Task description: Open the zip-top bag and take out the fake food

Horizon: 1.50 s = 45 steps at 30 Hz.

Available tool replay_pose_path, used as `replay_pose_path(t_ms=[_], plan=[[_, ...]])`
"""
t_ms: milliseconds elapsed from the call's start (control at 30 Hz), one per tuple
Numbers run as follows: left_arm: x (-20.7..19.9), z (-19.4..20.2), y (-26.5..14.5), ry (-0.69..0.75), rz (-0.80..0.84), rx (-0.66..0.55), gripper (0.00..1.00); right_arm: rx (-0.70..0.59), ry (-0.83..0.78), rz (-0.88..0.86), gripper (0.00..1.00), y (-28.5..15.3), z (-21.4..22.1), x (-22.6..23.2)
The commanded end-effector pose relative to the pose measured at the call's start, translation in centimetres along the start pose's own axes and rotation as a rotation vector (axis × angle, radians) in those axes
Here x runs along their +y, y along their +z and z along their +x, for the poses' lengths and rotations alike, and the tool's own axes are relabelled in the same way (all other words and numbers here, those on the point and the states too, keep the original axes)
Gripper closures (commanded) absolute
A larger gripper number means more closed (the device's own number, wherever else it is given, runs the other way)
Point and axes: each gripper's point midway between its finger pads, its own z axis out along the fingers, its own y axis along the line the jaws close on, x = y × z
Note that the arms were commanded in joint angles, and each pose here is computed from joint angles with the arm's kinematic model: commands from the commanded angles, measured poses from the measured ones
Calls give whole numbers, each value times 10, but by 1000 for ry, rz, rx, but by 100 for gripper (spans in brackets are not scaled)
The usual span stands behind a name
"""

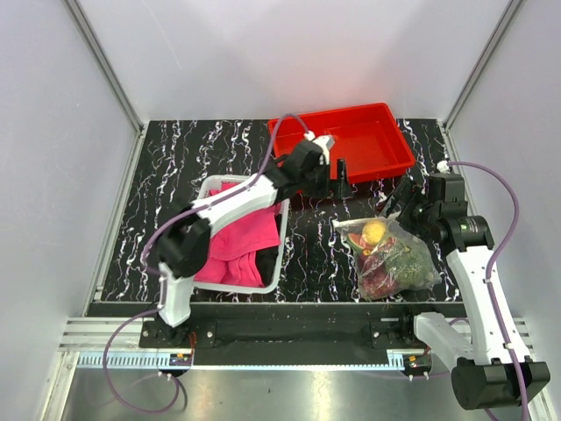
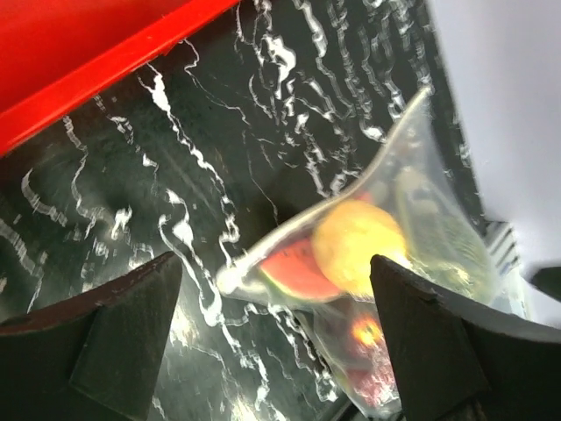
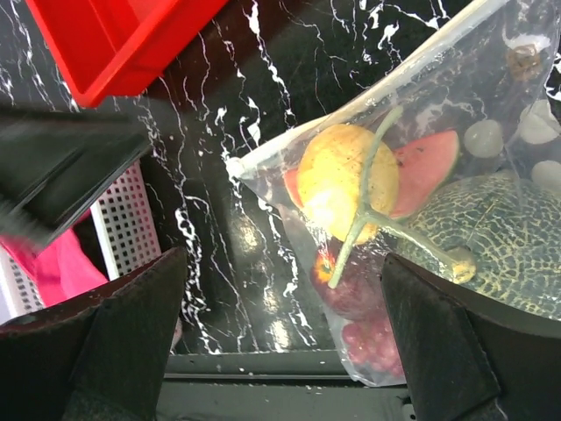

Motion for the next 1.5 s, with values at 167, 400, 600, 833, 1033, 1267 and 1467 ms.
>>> replay_pose_path(t_ms=[167,400,600,833,1033,1267,1467], plan=[[21,18,62,134,132,201,14,42,-109,-225,0,-24,7,37],[21,46,91,102,235,298,18,73,-138,-259,0,-23,14,40],[-4,70,89,94,385,328,23,81,-137,-266,0,-23,17,40],[-6,86,86,38,435,348,35,88,-139,-269,0,-23,20,39],[-20,79,77,60,469,332,77,99,-129,-254,0,-17,22,35],[-38,39,49,129,452,241,100,-73,46,68,0,0,-15,-9],[-65,4,14,181,467,135,100,-90,127,125,0,6,-41,-1]])
